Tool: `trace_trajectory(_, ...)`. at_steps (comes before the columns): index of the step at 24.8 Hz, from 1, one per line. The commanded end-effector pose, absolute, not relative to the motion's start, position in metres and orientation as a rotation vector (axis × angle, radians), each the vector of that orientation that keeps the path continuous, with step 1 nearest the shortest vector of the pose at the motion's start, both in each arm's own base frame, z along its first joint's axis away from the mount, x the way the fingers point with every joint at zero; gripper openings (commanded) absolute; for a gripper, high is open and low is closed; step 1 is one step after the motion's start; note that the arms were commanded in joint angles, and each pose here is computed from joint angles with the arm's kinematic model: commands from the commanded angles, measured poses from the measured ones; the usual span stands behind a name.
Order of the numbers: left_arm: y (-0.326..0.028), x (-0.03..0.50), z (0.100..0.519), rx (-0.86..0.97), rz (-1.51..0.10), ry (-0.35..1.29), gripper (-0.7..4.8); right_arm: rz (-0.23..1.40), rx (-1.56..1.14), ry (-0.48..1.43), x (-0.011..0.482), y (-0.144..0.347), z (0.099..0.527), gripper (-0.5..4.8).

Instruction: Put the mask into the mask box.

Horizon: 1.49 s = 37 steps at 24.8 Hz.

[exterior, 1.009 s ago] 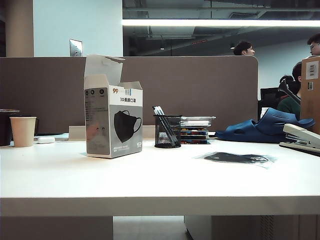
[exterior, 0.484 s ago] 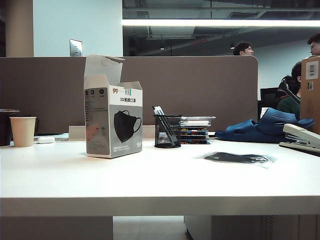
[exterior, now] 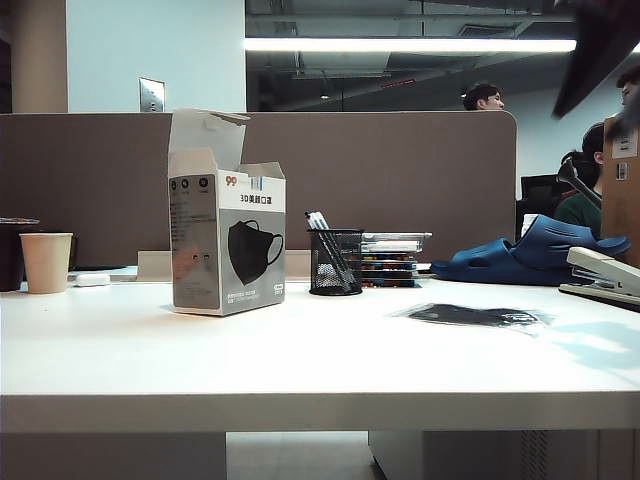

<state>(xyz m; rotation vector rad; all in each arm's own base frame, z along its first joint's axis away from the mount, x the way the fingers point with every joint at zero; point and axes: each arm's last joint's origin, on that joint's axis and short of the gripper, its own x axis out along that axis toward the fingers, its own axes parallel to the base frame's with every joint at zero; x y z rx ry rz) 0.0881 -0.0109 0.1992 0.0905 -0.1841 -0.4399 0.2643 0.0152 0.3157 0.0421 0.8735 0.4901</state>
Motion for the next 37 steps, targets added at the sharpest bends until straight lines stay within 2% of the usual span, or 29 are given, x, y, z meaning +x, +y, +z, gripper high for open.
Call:
trace_trajectory(1,-0.011,0.087,0.202,0.092,-0.442,-0.202,-0.06,0.537,-0.042,0.874,0.291,0.025,0.297,4.79)
trace_trajectory(8,-0.011,0.087,0.202,0.092,-0.440,-0.201,-0.06,0.559,-0.124,0.819,0.346,0.054,0.246,4.79)
trace_trajectory(16,-0.011,0.087,0.202,0.092,-0.443,-0.201,-0.06,0.569,-0.111,0.935,0.397,0.063,0.195,4.79)
trace_trajectory(25,-0.011,0.087,0.202,0.092,-0.443,-0.202,-0.06,0.555,-0.175,1.049,0.406,0.077,0.153,4.79)
trace_trajectory(27,-0.011,0.087,0.202,0.092,-0.443,-0.202,-0.06,0.542,-0.184,1.093,0.404,0.077,0.146,4.07)
trace_trajectory(28,-0.011,0.087,0.202,0.092,-0.443,-0.202,-0.06,0.520,-0.206,1.123,0.403,0.078,0.141,3.47)
trace_trajectory(29,-0.011,0.087,0.202,0.092,-0.443,-0.202,-0.06,0.515,-0.210,1.133,0.402,0.078,0.140,3.22)
trace_trajectory(30,-0.011,0.087,0.202,0.093,-0.444,-0.202,-0.06,0.524,-0.230,1.143,0.401,0.080,0.139,2.60)
trace_trajectory(31,-0.011,0.087,0.203,0.093,-0.443,-0.203,-0.06,0.527,-0.234,1.144,0.401,0.081,0.139,1.72)
trace_trajectory(35,-0.011,0.087,0.202,0.092,-0.443,-0.202,-0.06,0.538,-0.240,1.140,0.400,0.085,0.139,-0.07)
trace_trajectory(37,-0.011,0.087,0.203,0.093,-0.443,-0.203,-0.06,0.544,-0.243,1.126,0.401,0.087,0.140,-0.08)
